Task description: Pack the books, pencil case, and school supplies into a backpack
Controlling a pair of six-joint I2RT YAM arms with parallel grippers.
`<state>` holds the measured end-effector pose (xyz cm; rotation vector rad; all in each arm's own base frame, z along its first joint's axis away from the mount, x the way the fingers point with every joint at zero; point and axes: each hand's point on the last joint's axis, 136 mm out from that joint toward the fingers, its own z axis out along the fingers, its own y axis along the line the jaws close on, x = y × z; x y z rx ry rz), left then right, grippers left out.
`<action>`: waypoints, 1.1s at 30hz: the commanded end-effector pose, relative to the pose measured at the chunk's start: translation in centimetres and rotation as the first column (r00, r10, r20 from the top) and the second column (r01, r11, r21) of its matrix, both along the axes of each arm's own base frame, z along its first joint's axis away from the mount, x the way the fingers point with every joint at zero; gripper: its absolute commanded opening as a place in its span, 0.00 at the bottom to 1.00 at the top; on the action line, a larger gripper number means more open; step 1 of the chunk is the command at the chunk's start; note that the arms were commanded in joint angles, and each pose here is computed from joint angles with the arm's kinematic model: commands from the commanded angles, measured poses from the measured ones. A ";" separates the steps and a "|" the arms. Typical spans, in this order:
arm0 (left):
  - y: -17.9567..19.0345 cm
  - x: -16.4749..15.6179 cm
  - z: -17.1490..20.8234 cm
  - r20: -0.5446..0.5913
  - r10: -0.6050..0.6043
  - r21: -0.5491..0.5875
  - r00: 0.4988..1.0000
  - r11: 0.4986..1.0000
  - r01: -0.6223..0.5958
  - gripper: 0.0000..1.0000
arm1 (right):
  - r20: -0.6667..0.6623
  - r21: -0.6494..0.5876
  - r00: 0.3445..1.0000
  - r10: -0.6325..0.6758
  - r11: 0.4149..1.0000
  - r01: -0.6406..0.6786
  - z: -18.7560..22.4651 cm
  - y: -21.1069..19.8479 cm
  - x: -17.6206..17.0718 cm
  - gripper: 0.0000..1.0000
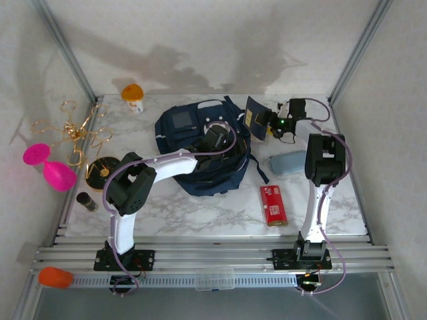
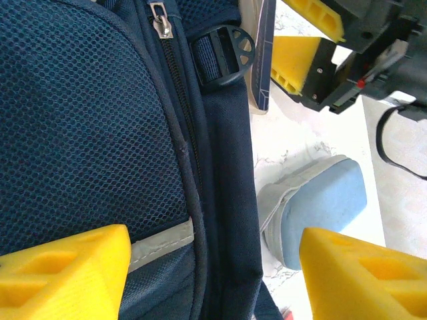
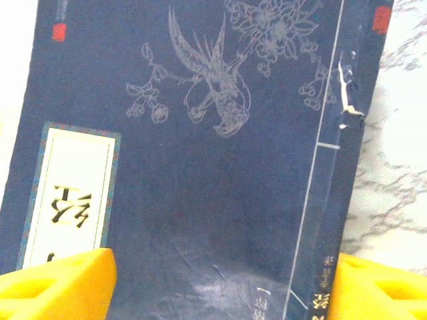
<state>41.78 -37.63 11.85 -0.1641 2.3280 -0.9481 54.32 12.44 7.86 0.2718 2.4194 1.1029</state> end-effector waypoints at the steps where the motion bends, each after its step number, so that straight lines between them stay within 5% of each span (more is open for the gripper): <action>1: 0.4 0.2 1.6 0.024 0.015 -0.030 1.000 0.999 -0.014 0.67 | 0.073 0.065 0.996 0.049 0.996 -0.053 3.4 1.2 -0.8 0.74; 17: 0.5 0.1 1.6 0.017 0.014 -0.030 1.000 0.999 -0.013 0.67 | 0.049 -0.030 0.997 -0.058 0.998 0.059 1.7 -2.1 -1.0 0.08; 26: 1.7 0.0 6.9 0.073 0.042 -0.111 0.996 0.993 -0.034 0.71 | 0.184 -0.044 0.974 -0.135 0.988 0.145 10.3 -4.5 -2.7 0.00; 30: 1.7 -1.8 10.9 0.035 0.090 -0.286 0.995 0.955 -0.076 0.77 | 0.241 0.028 0.940 -0.243 0.969 0.244 15.2 -5.2 -4.8 0.00; 33: 0.3 -3.4 14.4 -0.007 0.107 -0.479 0.994 0.872 -0.098 0.83 | 0.272 0.106 0.913 -0.305 0.952 0.286 18.2 -5.2 -6.9 0.00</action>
